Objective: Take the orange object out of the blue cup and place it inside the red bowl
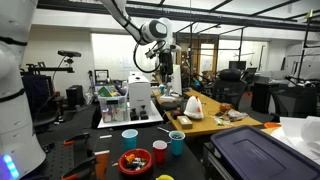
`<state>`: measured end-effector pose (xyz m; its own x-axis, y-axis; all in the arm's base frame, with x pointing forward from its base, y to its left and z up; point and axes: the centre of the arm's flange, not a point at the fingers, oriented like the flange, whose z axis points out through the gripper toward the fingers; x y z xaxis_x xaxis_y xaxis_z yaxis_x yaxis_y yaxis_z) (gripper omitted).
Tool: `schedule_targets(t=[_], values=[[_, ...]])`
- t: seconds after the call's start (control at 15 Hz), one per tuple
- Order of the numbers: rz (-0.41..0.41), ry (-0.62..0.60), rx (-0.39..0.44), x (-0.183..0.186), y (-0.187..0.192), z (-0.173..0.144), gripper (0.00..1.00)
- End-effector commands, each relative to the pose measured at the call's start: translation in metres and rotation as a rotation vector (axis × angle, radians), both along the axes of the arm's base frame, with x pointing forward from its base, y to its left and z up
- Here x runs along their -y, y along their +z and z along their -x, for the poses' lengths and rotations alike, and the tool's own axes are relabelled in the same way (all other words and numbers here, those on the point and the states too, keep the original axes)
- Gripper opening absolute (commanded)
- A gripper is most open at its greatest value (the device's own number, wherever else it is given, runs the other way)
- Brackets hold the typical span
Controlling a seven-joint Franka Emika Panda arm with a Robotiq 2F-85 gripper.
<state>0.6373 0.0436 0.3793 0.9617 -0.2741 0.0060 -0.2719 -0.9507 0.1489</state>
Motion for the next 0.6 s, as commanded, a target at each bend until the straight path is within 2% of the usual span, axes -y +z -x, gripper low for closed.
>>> schedule_targets(t=[0.0,0.53], values=[[0.035,-0.034,-0.015,0.0,0.017,-0.014,1.0],[0.112,-0.068,0.04,0.01,0.026,-0.02,1.0]])
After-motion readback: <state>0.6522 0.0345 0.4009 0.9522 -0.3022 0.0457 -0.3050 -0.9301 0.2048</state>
